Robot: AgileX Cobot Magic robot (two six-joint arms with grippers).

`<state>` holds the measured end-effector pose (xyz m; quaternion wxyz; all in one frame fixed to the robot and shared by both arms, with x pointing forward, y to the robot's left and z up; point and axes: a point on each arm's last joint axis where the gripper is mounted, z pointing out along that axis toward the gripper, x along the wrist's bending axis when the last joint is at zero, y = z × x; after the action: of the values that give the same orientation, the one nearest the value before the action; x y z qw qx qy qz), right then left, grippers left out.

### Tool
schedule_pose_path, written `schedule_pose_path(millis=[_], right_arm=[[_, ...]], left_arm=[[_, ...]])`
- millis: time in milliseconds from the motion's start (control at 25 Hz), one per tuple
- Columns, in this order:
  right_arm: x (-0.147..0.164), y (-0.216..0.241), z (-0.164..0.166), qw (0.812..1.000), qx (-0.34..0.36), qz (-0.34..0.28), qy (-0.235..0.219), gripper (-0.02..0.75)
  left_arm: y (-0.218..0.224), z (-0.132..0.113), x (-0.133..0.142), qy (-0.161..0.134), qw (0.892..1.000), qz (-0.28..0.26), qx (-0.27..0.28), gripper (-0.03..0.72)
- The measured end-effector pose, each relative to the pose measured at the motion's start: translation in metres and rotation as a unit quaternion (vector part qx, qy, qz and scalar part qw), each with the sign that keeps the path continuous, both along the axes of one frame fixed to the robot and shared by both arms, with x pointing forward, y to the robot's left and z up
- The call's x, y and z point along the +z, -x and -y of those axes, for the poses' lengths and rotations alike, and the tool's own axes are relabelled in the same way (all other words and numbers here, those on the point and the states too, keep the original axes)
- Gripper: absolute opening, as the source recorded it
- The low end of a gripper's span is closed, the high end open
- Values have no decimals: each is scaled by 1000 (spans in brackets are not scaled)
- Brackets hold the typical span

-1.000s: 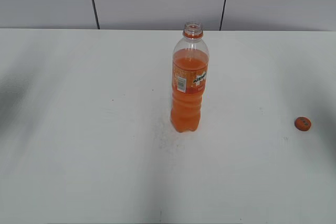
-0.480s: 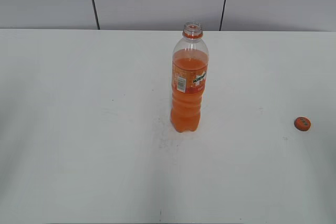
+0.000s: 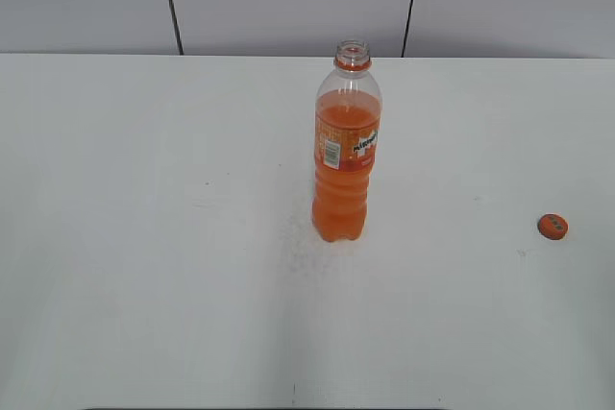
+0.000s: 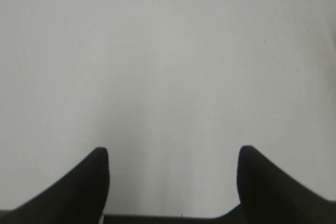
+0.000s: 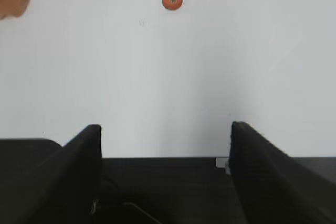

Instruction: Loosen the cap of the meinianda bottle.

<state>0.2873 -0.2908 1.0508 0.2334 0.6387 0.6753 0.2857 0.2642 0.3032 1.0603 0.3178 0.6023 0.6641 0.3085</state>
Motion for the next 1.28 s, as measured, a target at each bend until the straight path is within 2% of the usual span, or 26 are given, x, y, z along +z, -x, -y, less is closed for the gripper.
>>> schedule_pose_path(millis=[160, 240, 400, 600, 840, 1040, 1280], right_arm=[[5, 19, 0, 998, 11, 64, 4, 561], [7, 29, -3, 995, 29, 96, 5, 561], [5, 45, -5, 989, 52, 137, 11, 561], [2, 57, -3, 985, 40, 167, 14, 561], [2, 57, 3, 986, 6, 166, 28, 561], [2, 56, 5, 986, -2, 166, 30, 561], [2, 57, 5, 986, -4, 166, 26, 561]], left_arm=[[28, 1, 2, -2, 996, 85, -4, 468], [35, 1, 1, -7, 995, 104, -10, 468], [35, 6, 1, -1, 994, 104, -35, 468], [36, 8, 1, 4, 993, 107, -46, 468], [36, 9, 1, 7, 993, 107, -47, 468], [36, 14, 2, 35, 991, 109, -63, 463], [36, 14, 2, 39, 991, 111, -65, 451]])
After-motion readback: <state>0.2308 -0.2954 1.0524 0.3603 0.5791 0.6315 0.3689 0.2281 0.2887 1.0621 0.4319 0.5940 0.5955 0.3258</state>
